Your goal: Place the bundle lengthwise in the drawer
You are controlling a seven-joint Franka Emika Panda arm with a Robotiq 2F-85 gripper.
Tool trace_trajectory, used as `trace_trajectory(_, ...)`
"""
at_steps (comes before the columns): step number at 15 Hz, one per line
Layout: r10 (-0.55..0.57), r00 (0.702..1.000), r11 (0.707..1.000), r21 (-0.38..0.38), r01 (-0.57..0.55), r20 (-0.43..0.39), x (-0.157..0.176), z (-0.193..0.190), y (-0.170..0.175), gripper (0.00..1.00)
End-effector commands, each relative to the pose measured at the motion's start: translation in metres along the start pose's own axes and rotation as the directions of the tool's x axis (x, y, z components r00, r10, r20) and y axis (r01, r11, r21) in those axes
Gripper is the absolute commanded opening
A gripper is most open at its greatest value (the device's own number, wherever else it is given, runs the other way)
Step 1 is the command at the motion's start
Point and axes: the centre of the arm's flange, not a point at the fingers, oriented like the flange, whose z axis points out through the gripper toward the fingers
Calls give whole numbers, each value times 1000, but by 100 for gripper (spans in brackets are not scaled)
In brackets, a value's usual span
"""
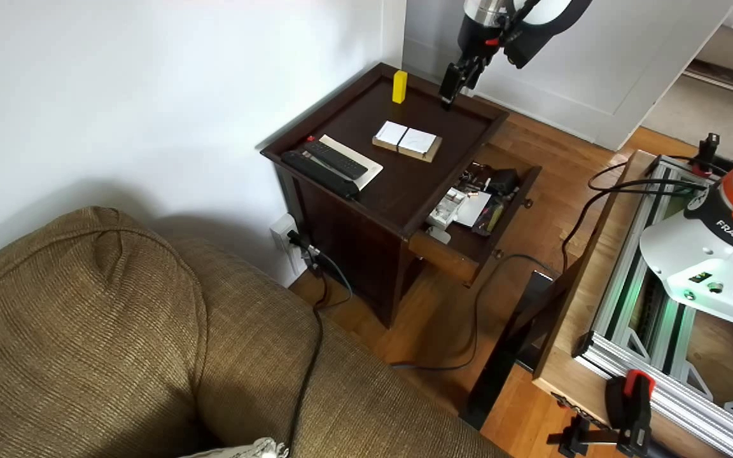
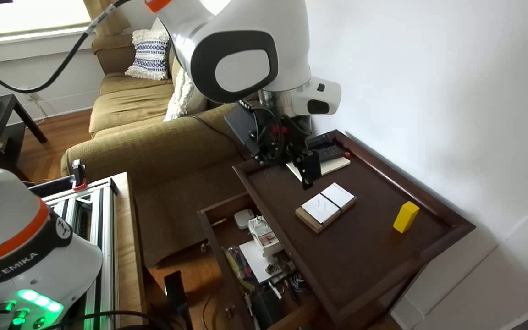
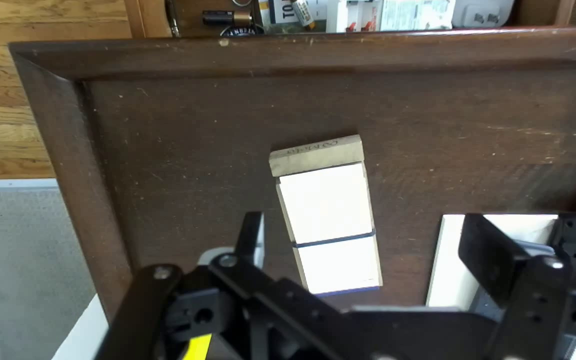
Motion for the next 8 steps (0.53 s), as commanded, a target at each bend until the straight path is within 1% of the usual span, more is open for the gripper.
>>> trace_trajectory(1, -73, 997, 997, 5, 73, -25, 3, 45, 9, 100)
trace_trajectory(5, -141, 989, 990, -30, 140, -43, -7, 75, 8, 100)
trace_trajectory(6, -106, 994, 994, -8, 105, -35, -8, 55, 4, 100)
trace_trajectory(8, -106, 994, 994, -9, 106, -30, -10, 61, 5, 100)
